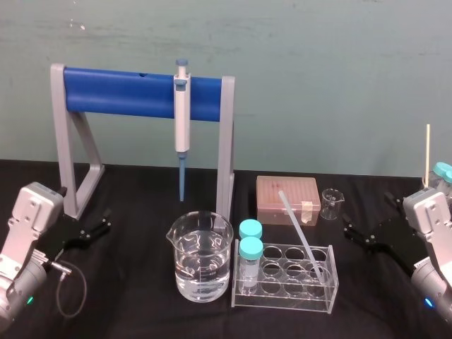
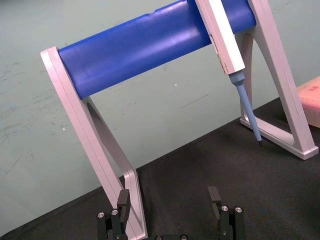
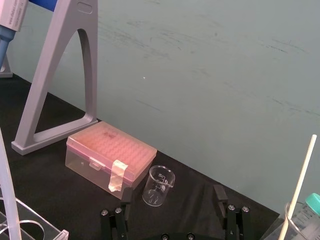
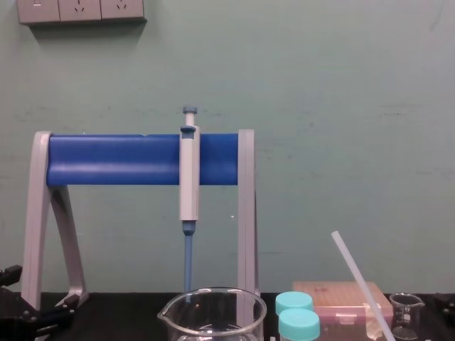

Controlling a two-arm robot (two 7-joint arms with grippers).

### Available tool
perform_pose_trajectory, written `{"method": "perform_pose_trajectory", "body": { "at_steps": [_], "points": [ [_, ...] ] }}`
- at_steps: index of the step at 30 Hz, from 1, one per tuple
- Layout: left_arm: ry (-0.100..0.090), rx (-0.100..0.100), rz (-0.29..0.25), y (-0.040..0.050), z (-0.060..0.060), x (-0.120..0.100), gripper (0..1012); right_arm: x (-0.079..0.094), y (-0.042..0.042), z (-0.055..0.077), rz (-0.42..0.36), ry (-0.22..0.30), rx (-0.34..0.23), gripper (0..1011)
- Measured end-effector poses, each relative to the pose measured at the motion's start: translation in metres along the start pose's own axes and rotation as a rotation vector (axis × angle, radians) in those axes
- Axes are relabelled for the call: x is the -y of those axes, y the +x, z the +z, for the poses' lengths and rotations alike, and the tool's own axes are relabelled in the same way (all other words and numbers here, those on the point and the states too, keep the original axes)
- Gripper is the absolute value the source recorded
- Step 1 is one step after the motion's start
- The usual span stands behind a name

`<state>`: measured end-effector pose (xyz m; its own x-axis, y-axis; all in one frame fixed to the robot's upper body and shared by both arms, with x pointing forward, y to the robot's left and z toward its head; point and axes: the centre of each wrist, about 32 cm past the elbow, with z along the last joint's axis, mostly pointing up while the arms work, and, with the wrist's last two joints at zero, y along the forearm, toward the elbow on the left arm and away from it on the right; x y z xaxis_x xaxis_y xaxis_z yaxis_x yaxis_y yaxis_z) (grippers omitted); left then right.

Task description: Pick up the stirring rod with one hand, then place it down.

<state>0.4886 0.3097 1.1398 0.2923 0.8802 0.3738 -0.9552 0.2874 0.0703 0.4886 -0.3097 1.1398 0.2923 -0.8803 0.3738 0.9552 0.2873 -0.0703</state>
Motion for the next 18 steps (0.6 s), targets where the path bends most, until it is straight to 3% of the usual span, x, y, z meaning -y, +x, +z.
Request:
{"method": "perform_pose_trajectory", "body": {
  "at_steps": [18],
  "points": [
    [0.000, 0.000, 0.000, 0.0000, 0.0000, 0.0000, 1000, 0.0000, 0.0000, 0.0000, 0.000, 0.000, 0.000, 1003]
  ]
}}
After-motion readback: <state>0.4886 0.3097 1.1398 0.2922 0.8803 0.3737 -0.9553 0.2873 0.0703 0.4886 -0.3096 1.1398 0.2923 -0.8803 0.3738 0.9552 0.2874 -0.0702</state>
